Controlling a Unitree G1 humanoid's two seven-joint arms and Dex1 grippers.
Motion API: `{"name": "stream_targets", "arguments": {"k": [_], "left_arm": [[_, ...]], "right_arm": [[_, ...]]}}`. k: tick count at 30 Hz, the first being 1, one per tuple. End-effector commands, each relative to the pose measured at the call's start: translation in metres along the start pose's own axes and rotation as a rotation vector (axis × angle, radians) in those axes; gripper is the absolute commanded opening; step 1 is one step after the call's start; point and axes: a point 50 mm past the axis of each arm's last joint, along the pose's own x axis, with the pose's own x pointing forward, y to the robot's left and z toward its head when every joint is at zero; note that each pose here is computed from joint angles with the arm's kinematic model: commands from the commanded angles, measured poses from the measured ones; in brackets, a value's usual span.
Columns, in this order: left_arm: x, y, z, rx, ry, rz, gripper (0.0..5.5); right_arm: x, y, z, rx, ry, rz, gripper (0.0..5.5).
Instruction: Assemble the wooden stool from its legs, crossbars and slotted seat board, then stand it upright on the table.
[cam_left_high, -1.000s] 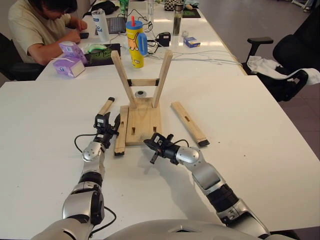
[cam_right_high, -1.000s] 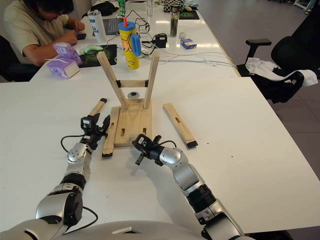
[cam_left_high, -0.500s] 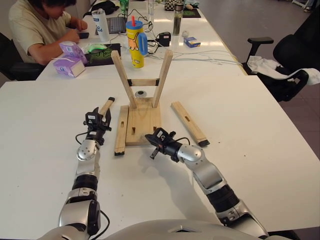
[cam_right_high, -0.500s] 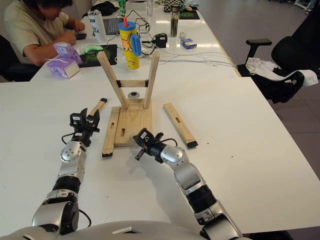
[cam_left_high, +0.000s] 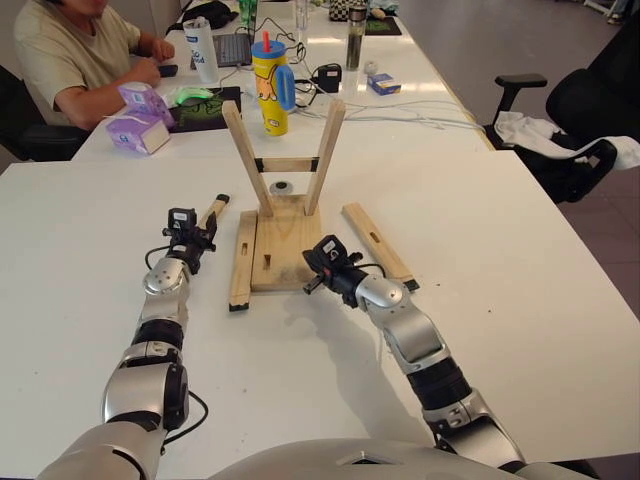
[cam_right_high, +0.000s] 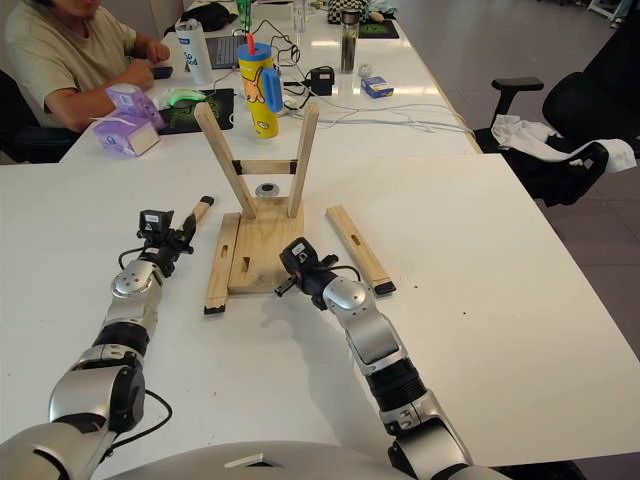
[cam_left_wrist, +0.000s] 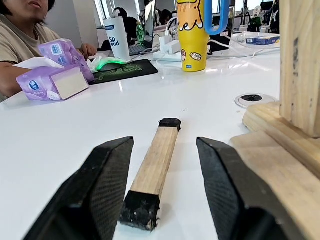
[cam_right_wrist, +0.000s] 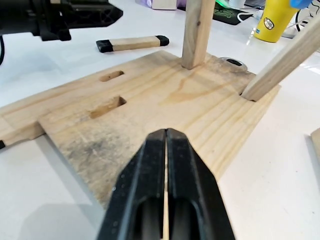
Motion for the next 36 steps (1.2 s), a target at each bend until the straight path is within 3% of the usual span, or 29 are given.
{"name": "stream_targets", "arguments": {"k": [1, 7, 16, 36], "left_arm": [[0.006, 0.005, 0.001, 0.010, 0.061, -0.005, 2.37], [0.006, 0.001, -0.010, -0.007, 0.133, -0.016, 2.37], [-0.006, 0.028, -0.014, 0.007, 0.140, 0.122, 2.37], [-0.012, 0.017, -0.034, -0.049, 0.250, 0.011, 2.37]], "right_arm": [[0.003, 0.004, 0.003, -0.025, -0.004, 0.037, 0.00], [0.005, 0.010, 0.004, -0.025, -0.007, 0.070, 0.00], [0.003, 0.014, -0.001, -0.040, 0.021, 0.106, 0.00], [0.004, 0.022, -0.001, -0.079, 0.038, 0.169, 0.00]]}}
